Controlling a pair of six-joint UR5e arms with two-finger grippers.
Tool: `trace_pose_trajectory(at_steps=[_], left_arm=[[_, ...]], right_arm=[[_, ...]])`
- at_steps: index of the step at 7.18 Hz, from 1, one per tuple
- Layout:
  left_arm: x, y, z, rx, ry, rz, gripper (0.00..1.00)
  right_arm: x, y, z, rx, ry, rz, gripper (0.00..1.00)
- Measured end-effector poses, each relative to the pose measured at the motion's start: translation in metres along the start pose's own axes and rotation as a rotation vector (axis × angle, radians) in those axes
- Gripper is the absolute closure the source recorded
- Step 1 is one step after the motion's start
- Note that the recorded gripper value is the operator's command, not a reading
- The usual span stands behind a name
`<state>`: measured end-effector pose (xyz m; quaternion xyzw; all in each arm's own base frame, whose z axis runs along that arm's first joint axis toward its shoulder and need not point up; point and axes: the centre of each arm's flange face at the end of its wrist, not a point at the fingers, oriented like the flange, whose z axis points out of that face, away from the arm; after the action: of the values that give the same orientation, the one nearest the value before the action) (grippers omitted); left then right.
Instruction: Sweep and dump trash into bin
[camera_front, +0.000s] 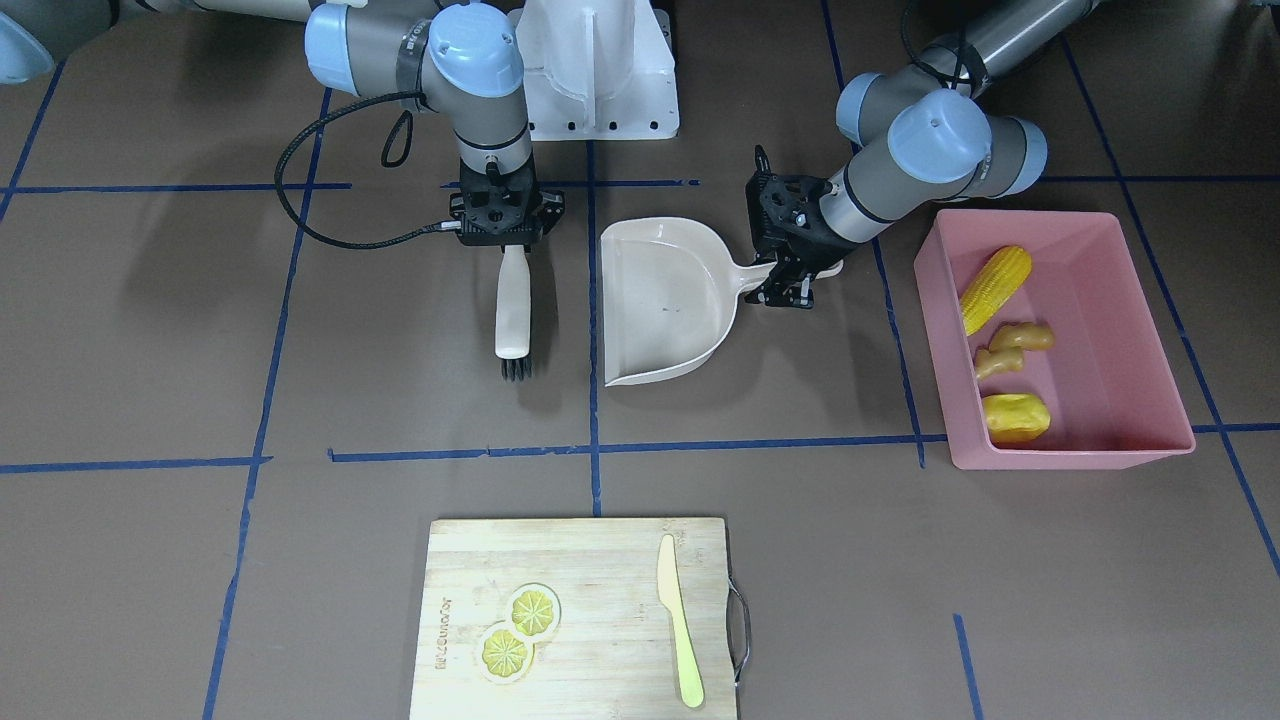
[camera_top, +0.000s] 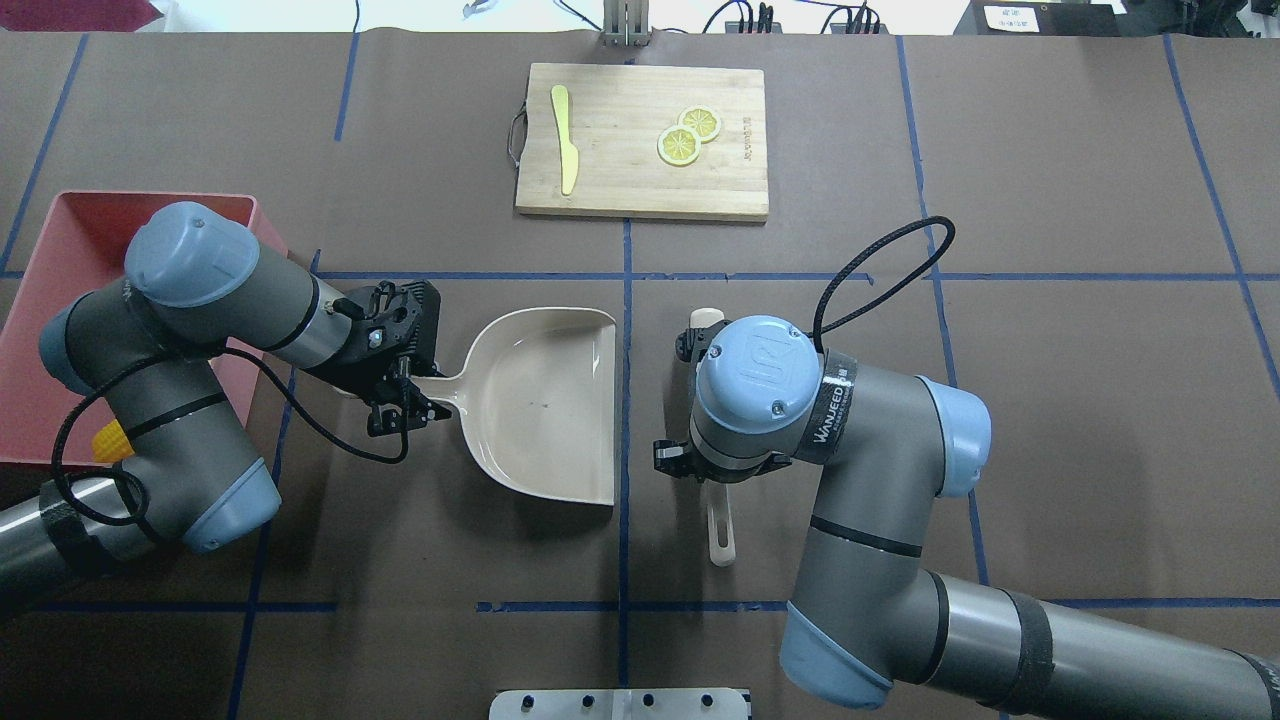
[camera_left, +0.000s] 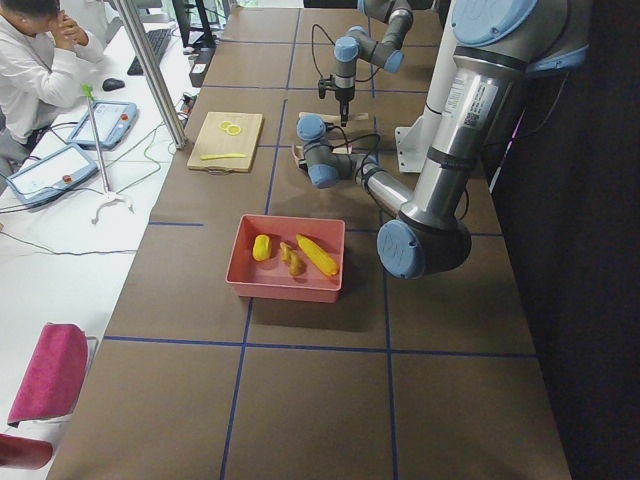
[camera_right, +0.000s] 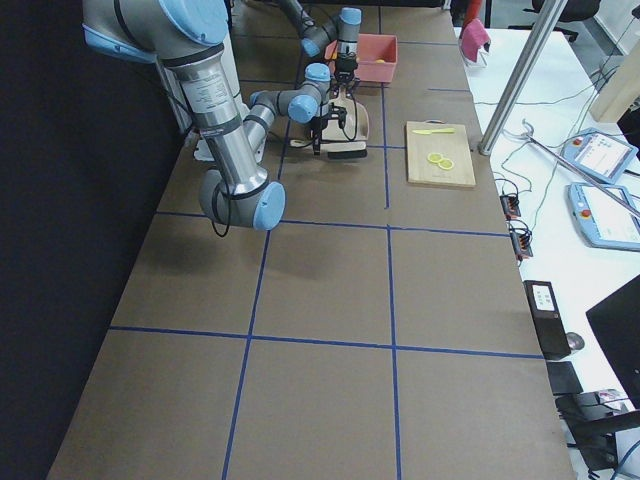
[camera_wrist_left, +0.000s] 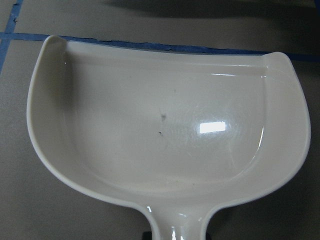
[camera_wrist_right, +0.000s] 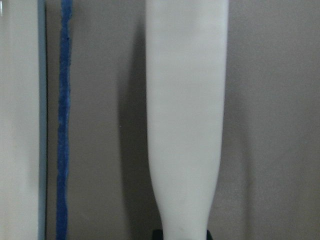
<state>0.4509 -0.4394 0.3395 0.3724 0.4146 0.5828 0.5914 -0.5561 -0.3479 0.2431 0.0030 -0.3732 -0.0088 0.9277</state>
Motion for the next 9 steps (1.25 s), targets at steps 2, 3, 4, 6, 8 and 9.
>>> trace_pose_trajectory(at_steps=[2, 3, 4, 6, 8, 9], left_arm=[[-0.002, -0.003, 0.000, -0.002, -0.026, 0.001, 0.00], [-0.003, -0.005, -0.001, -0.003, -0.048, 0.001, 0.00], [-0.003, -0.011, -0.008, 0.004, -0.072, 0.000, 0.00], [0.002, -0.025, -0.034, 0.041, -0.107, -0.057, 0.00], [-0.008, -0.028, -0.069, 0.017, -0.146, -0.169, 0.00], [-0.019, -0.023, -0.087, -0.018, -0.171, -0.229, 0.00]], right_arm=[[0.000, 0.000, 0.000, 0.000, 0.000, 0.000, 1.00], [0.000, 0.000, 0.000, 0.000, 0.000, 0.000, 1.00], [-0.001, 0.000, 0.000, 0.001, -0.001, 0.000, 1.00], [0.000, 0.000, 0.000, 0.002, 0.000, 0.000, 1.00], [0.001, -0.001, 0.000, 0.002, 0.002, 0.000, 1.00], [0.001, 0.000, 0.001, 0.003, 0.002, -0.001, 1.00]])
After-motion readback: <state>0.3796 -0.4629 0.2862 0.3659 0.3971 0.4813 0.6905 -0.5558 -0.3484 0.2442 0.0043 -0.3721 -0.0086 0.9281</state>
